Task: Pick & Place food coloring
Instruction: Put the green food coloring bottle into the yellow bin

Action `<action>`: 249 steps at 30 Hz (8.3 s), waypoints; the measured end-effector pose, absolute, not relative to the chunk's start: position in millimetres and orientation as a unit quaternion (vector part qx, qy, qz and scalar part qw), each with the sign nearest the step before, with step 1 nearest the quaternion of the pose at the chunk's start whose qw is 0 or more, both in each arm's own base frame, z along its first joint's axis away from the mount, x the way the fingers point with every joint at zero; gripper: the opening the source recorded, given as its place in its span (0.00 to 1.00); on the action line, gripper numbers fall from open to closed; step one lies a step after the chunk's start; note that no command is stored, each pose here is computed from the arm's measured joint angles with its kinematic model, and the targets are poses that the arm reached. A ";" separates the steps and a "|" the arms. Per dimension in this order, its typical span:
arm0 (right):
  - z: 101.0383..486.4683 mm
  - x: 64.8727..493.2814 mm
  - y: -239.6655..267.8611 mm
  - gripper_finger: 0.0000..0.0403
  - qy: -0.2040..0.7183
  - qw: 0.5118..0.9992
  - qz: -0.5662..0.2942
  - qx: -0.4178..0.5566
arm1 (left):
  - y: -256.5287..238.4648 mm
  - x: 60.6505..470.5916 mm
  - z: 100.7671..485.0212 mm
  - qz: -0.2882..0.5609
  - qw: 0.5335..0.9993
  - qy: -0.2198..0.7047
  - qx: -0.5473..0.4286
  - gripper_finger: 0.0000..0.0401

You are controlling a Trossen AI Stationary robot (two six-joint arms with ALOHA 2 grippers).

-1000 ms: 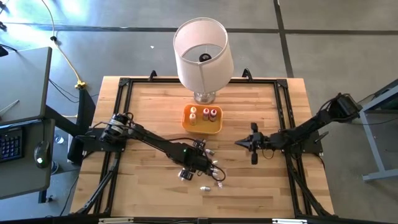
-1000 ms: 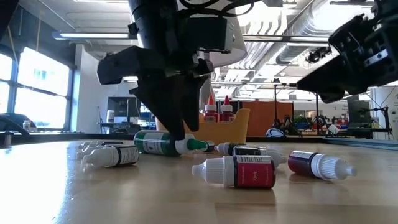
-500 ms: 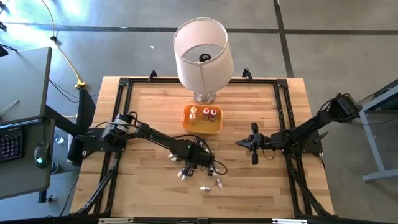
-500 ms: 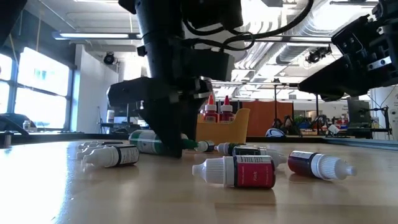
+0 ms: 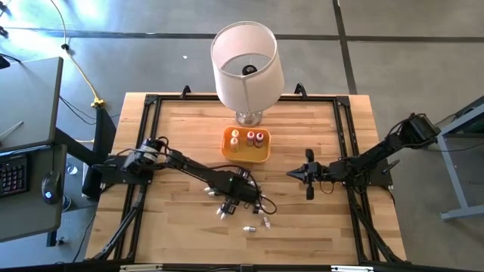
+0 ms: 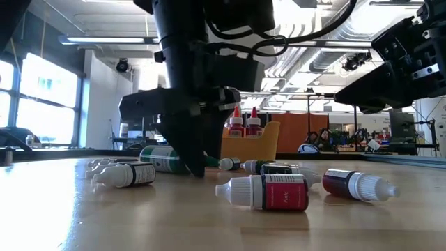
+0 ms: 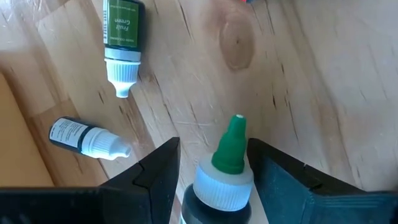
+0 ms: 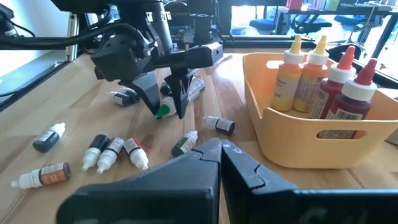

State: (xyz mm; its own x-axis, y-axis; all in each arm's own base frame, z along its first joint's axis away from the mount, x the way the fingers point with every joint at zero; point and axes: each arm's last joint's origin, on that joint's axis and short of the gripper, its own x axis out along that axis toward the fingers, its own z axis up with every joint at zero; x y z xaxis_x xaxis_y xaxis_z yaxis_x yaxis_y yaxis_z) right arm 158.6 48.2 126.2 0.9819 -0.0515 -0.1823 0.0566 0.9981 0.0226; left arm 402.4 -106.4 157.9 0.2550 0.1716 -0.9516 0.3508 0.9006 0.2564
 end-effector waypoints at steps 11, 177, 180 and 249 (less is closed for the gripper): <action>126.2 158.7 48.2 0.00 0.091 0.995 -0.027 0.014 | -109.3 403.7 164.4 -0.084 0.760 0.616 0.188 0.47; 150.7 360.3 -16.8 0.00 0.192 0.955 -0.227 -0.017 | 8.9 299.5 125.4 0.255 0.962 0.081 -0.046 0.45; 152.2 360.7 -18.8 0.00 0.189 0.953 -0.236 -0.027 | 7.5 299.5 128.9 0.242 0.966 0.076 -0.050 0.46; 154.1 334.5 80.3 0.22 0.321 0.943 -0.091 0.017 | -59.5 209.3 172.7 0.025 0.916 0.393 -0.076 0.46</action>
